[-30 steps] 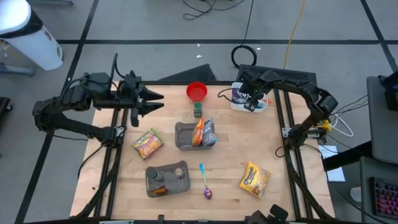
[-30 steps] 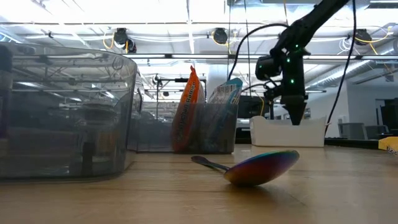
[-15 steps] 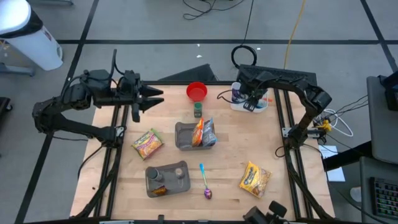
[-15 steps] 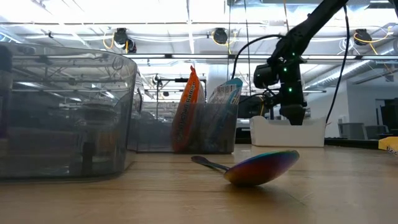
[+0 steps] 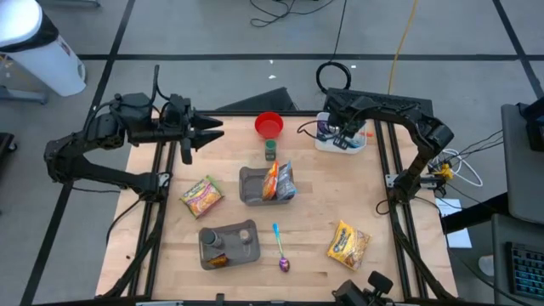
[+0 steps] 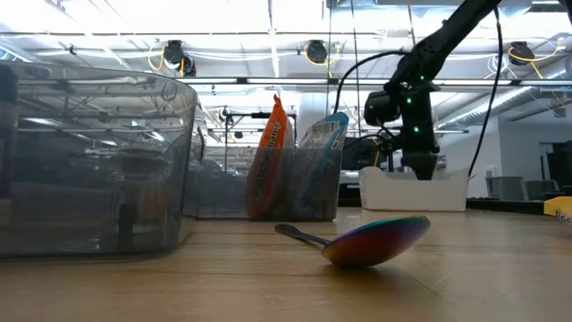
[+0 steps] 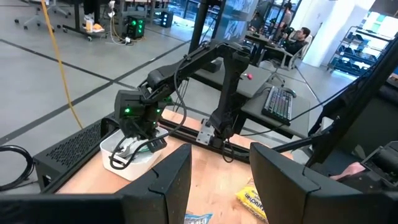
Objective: Pick & Place Food Item
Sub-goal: Put the orange spoon into the white bin
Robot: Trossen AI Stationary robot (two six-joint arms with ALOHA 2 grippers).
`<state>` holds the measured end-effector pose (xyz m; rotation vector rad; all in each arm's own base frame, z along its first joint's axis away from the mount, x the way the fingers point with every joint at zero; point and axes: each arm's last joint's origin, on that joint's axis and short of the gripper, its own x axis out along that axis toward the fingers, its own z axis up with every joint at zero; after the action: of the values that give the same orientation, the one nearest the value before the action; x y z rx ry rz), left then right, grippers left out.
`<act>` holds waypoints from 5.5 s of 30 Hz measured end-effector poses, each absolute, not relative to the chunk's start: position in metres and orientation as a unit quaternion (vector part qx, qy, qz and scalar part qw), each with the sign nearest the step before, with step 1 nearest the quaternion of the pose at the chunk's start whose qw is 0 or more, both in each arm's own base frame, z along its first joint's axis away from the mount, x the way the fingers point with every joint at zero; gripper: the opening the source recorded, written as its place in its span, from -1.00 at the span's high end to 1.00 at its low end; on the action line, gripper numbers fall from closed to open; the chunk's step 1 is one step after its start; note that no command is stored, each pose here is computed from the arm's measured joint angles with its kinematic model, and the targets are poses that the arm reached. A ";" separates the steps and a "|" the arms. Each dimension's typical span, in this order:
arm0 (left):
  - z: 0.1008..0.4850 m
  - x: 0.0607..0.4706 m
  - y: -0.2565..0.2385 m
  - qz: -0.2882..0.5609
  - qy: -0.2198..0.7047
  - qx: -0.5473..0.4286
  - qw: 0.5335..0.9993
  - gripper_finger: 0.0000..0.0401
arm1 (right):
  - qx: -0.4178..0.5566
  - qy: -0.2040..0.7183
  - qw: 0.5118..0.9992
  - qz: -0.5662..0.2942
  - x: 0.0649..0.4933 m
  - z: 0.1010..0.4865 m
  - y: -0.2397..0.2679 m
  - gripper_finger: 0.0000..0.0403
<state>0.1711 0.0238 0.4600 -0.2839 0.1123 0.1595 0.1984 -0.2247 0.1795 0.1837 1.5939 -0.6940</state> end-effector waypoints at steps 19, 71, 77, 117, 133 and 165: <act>0.460 0.171 0.024 0.081 0.056 -0.138 0.986 0.16 | 0.068 0.687 0.674 -0.263 0.209 0.206 -0.232 0.79; 0.460 0.171 0.024 0.082 0.056 -0.138 0.985 0.16 | -0.029 0.748 0.610 -0.260 0.197 0.167 -0.217 0.32; 0.460 0.171 0.024 0.082 0.055 -0.147 0.984 0.16 | -0.029 0.742 0.616 -0.265 0.198 0.167 -0.218 0.84; 0.460 0.171 0.024 0.082 0.055 -0.151 0.984 0.16 | 0.071 0.593 0.717 -0.360 0.206 0.195 -0.220 1.00; 0.460 0.171 0.024 0.082 0.055 -0.156 0.983 0.16 | 0.180 0.454 0.799 -0.352 0.218 0.184 -0.223 1.00; 0.460 0.171 0.024 0.083 0.055 -0.160 0.982 0.16 | 0.286 0.412 0.817 -0.286 0.202 0.160 -0.213 0.38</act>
<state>0.1712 0.0239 0.4597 -0.3219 0.1106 0.1660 0.2023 -0.2132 0.1602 0.6087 0.8780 -0.6094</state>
